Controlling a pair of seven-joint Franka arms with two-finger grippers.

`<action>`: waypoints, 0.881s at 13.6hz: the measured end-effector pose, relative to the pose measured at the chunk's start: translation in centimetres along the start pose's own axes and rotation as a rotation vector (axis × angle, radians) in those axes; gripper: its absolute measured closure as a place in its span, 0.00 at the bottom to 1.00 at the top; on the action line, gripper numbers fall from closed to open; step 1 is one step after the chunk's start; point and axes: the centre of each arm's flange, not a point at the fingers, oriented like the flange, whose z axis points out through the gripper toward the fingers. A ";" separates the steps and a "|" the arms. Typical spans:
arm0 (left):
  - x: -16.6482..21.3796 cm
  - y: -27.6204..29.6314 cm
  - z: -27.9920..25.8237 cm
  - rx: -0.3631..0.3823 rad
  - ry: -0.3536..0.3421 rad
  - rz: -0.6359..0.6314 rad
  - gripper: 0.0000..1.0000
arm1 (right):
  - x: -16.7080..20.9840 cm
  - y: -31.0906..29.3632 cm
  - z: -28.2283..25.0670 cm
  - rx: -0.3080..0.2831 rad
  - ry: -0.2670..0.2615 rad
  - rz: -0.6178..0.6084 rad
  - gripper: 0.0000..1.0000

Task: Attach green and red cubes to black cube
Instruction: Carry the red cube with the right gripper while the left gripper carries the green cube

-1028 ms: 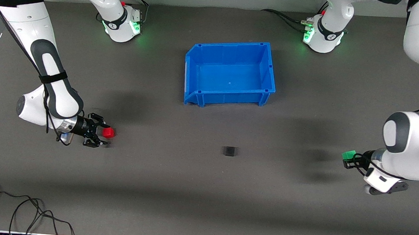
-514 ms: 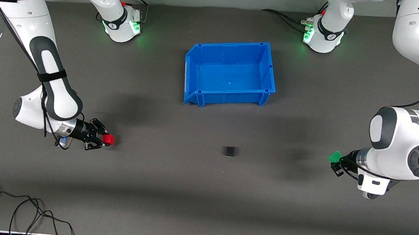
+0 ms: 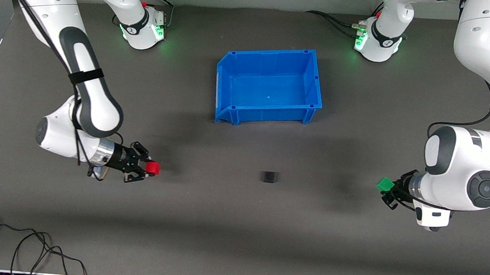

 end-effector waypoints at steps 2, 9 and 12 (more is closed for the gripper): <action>-1.0 0.8 0.3 0.002 -0.001 -0.053 0.60 | -2.2 0.2 1.2 -0.010 0.001 0.019 0.60; -1.2 2.6 -1.0 -0.035 0.015 -0.216 0.60 | -14.2 1.2 8.9 0.048 0.029 0.112 0.60; -3.3 4.0 -1.4 -0.045 0.018 -0.299 0.60 | -18.4 1.3 12.1 0.059 0.018 0.145 0.60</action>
